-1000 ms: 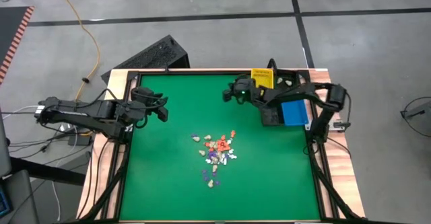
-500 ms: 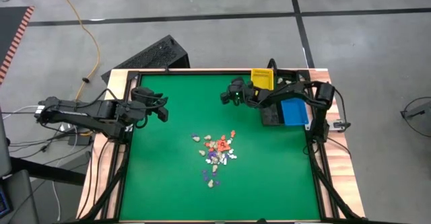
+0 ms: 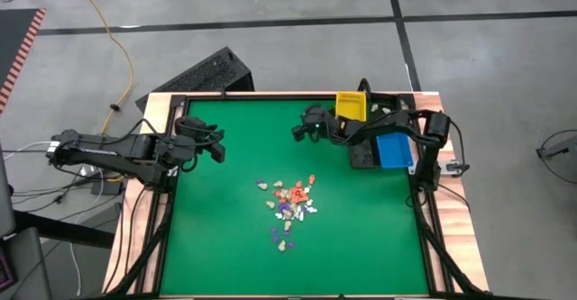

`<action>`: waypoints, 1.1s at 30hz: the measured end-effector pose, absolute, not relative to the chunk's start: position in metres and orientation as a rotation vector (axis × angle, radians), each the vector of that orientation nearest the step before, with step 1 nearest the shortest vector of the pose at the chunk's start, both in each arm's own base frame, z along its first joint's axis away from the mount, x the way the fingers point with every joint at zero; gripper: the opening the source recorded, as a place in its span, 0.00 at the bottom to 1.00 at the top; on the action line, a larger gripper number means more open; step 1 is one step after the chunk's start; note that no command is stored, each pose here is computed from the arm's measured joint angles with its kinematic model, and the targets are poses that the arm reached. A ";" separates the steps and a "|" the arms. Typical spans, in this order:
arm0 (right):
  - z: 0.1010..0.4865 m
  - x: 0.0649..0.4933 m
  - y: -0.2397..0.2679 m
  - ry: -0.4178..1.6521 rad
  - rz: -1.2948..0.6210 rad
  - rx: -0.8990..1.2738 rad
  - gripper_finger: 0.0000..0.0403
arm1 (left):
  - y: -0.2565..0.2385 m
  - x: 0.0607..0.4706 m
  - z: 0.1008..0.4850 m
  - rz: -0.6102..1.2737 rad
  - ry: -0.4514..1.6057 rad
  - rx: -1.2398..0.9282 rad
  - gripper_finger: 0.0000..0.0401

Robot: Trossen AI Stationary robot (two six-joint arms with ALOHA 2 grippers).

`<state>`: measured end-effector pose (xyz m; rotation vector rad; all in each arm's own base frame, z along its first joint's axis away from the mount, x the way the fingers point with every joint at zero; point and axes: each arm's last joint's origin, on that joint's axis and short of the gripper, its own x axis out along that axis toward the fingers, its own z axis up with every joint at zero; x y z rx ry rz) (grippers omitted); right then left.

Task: Sort Halloween decoration
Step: Adjust the yellow basket on the table

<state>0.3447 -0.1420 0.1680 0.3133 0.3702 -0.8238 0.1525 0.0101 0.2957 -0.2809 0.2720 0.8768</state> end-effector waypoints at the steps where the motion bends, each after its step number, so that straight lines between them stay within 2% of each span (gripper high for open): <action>1: 0.170 0.347 -0.140 0.369 -0.785 0.310 0.03 | 0.010 0.152 0.296 0.880 0.271 -0.279 0.30; 4: 0.167 0.352 -0.142 0.359 -0.652 0.353 0.03 | 0.010 0.152 0.296 0.886 0.267 -0.281 0.30; 7: 0.157 0.351 -0.149 0.382 -0.626 0.400 0.03 | 0.010 0.152 0.296 0.886 0.266 -0.281 0.30; 16: 0.140 0.345 -0.164 0.414 -0.670 0.499 0.03 | 0.010 0.152 0.296 0.886 0.266 -0.283 0.30; 33: 0.127 0.331 -0.167 0.569 -0.820 0.512 0.03 | 0.010 0.153 0.296 0.870 0.271 -0.294 0.30</action>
